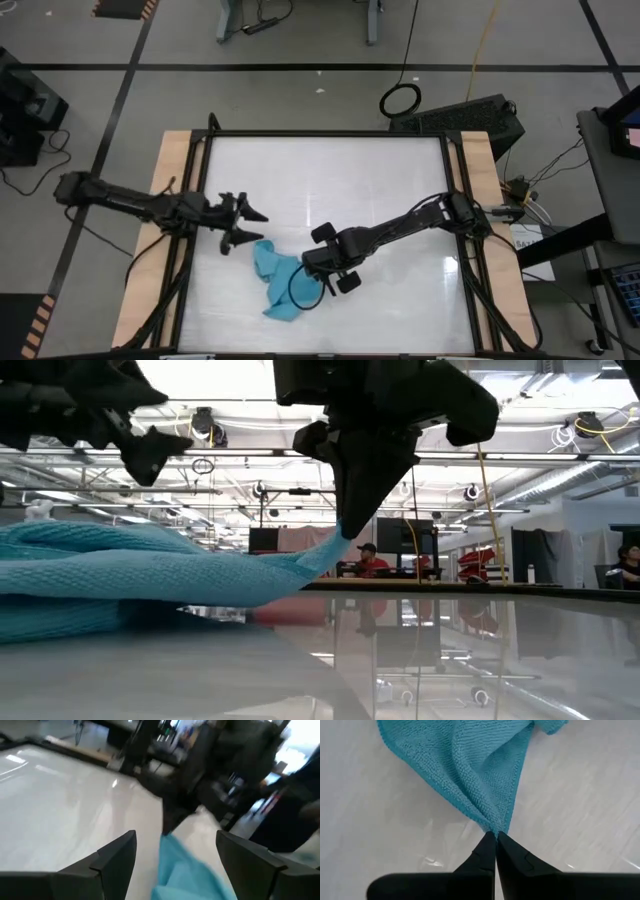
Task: Roll towel
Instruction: Fold the blue microfiber towel
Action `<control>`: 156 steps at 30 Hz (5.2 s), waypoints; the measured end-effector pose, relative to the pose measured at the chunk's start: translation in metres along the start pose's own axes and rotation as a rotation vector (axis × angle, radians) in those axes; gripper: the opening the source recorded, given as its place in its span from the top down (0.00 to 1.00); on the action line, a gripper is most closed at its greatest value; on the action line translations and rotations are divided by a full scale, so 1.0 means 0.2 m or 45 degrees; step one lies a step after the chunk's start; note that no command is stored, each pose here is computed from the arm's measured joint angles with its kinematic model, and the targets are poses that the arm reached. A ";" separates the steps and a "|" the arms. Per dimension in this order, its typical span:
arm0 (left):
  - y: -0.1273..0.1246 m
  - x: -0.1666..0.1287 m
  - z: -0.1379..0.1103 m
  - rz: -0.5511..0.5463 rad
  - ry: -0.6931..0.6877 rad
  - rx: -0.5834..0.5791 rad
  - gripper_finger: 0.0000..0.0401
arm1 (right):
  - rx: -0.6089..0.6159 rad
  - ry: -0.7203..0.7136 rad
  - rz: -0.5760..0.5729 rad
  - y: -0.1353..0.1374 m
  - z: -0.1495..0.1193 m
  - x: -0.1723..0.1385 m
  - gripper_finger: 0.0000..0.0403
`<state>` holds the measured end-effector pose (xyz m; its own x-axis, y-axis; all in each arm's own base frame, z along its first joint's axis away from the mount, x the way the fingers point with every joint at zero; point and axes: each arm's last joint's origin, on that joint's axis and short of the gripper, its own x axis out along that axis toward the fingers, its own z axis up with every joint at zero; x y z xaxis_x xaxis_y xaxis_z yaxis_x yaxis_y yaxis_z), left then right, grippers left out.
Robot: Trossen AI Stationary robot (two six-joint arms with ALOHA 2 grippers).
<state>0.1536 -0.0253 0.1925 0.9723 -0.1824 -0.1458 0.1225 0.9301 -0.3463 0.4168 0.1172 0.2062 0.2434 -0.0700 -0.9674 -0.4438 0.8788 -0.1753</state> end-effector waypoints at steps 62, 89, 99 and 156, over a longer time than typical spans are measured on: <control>-0.75 0.59 -0.49 0.072 1.008 -0.091 0.62 | 0.038 0.024 0.009 -0.03 -0.02 0.00 1.00; -0.74 0.58 -0.47 0.239 0.964 0.000 0.98 | 0.048 0.074 0.000 -0.02 -0.03 0.00 1.00; -0.85 0.55 -0.04 0.457 0.890 0.390 0.99 | 0.122 0.059 -0.163 -0.05 -0.11 -0.28 1.00; -0.76 0.64 0.59 0.561 0.900 0.841 1.00 | 0.298 -0.332 0.028 0.32 -0.62 -0.73 1.00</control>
<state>0.2831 -0.1516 0.3357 0.6466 0.2661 -0.7149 0.0780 0.9092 0.4089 0.2454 0.1242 0.3141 0.4618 0.0463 -0.8858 -0.2486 0.9654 -0.0792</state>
